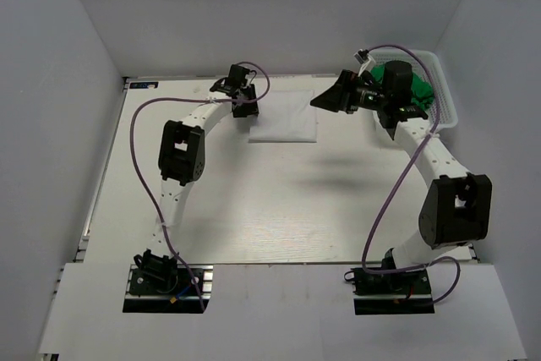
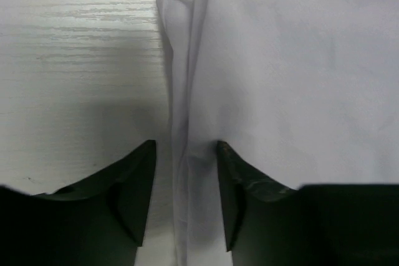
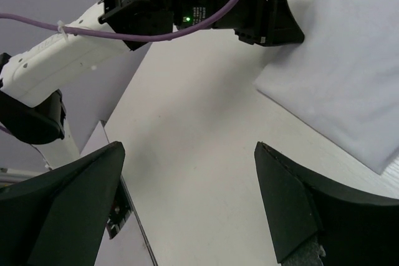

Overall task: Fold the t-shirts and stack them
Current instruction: Put the neatly folded tshirt into the corner of the board with the left arm

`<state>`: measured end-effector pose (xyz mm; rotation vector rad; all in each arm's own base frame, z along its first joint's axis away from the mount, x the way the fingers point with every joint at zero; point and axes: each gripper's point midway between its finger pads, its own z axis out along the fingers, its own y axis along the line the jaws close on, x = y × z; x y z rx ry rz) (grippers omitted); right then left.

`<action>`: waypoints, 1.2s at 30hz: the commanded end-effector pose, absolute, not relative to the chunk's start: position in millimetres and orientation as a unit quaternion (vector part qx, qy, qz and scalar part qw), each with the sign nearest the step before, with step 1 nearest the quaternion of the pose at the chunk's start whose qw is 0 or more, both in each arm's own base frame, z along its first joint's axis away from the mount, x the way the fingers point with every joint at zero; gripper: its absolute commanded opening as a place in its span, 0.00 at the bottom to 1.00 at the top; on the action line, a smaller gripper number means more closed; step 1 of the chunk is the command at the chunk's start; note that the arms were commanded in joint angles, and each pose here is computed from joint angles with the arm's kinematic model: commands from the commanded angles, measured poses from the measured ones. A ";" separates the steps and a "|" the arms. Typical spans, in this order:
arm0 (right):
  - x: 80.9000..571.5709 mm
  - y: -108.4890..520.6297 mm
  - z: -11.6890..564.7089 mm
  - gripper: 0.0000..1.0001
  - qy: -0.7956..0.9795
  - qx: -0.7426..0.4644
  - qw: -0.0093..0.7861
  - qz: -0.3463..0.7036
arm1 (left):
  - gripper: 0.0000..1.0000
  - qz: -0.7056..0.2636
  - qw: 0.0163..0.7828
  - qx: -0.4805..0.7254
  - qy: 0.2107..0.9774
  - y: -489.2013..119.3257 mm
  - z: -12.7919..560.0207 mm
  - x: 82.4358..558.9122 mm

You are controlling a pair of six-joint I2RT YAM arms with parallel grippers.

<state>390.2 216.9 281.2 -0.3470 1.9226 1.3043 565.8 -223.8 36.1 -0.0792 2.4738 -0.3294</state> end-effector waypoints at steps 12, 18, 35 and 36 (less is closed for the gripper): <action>382.9 163.1 263.7 0.90 0.795 -0.079 0.420 0.430 | 0.00 -0.032 0.353 0.043 0.934 -221.6 57.1 559.9; 378.1 148.9 258.1 0.90 0.807 -0.060 0.424 0.407 | 0.00 0.073 0.404 0.022 0.911 -122.9 106.6 566.7; 385.3 141.9 255.6 0.90 0.814 -0.039 0.419 0.400 | 0.00 0.211 0.415 -0.022 0.885 78.9 138.4 586.6; 386.8 141.3 255.4 0.90 0.814 -0.039 0.420 0.399 | 0.00 0.214 0.426 -0.030 0.879 86.3 148.0 592.9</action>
